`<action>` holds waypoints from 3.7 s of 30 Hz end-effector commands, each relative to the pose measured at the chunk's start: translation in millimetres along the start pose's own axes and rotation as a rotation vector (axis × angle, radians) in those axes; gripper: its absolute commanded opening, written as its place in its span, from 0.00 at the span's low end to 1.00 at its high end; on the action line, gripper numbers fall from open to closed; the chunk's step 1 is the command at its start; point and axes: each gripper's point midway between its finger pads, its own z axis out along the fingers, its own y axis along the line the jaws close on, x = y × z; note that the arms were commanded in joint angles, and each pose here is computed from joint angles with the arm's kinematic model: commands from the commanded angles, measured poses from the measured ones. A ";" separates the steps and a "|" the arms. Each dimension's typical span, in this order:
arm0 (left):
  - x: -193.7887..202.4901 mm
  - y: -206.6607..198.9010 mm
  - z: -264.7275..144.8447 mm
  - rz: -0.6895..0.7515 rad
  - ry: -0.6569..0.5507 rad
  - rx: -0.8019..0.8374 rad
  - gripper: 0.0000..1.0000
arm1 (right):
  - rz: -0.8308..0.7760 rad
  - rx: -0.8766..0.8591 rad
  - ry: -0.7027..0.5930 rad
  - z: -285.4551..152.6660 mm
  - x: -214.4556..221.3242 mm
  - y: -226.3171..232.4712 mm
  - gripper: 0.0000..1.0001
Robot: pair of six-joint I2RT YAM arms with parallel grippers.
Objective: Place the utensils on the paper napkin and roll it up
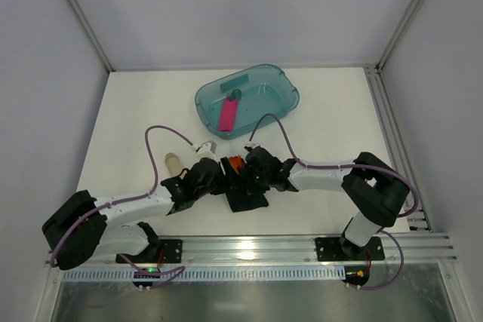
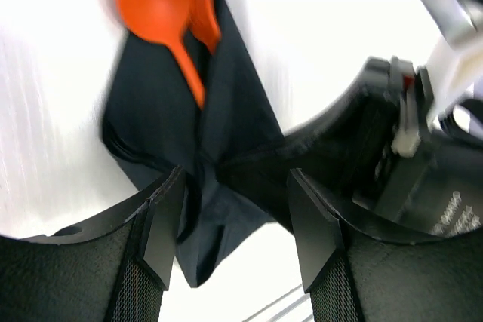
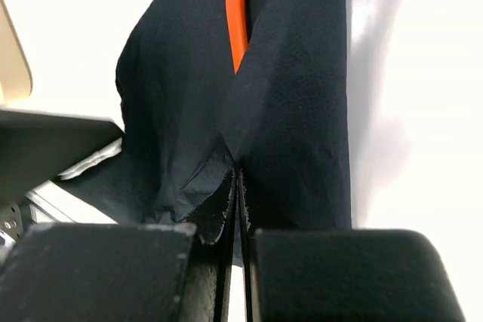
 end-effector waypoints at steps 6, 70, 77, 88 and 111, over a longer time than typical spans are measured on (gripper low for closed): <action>-19.9 0.4 15.6 0.064 -0.002 -0.013 0.60 | 0.172 0.159 -0.055 -4.4 8.3 -36.3 0.04; 2.3 0.6 38.3 0.130 0.233 -0.012 0.57 | 0.259 0.191 -0.170 -13.4 -9.0 -50.0 0.04; 15.9 43.7 16.9 0.165 0.287 -0.186 0.66 | 0.291 0.195 -0.189 -14.2 -7.7 -55.5 0.04; -3.6 69.1 -24.0 0.071 0.188 -0.397 0.70 | 0.305 0.186 -0.189 -12.2 -8.8 -52.3 0.04; 37.9 55.7 0.6 -0.208 0.168 -0.247 0.65 | 0.357 0.155 -0.205 -5.6 -18.4 -38.0 0.04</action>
